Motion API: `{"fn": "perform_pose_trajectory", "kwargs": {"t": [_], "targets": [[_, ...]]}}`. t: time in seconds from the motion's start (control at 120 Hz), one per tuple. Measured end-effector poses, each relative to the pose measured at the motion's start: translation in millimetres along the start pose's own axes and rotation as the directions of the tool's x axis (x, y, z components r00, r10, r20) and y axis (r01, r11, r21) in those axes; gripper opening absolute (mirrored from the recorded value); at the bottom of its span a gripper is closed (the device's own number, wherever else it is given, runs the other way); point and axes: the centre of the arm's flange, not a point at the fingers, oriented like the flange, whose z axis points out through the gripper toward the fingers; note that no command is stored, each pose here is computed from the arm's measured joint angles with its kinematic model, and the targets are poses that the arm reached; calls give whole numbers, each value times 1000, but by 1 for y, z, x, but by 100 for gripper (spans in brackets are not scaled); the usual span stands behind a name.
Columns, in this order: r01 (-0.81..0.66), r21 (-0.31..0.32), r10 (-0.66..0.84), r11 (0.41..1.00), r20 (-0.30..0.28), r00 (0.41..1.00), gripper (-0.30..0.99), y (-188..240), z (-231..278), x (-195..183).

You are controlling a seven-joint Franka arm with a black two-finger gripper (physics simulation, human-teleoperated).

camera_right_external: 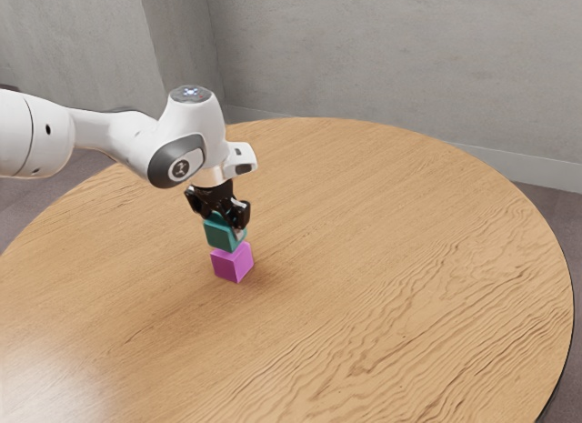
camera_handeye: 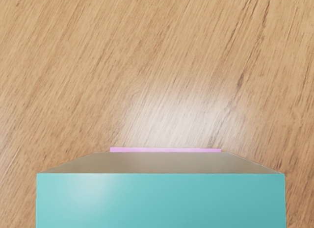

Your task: Pick up the blue block with one arm, and put the blue block on the pink block with one arm

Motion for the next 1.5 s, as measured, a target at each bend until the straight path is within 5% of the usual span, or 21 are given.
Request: {"fn": "perform_pose_trajectory", "kwargs": {"t": [0.783, 1.233, 1.5], "targets": [[-16, -16, 17, 1000, 6, 1000, 37, -1, 13, -5], [-28, -20, 27, 999, -27, 999, 65, -8, 0, -1], [-50, -12, 48, 999, -115, 992, 68, 18, -126, 22]]}}
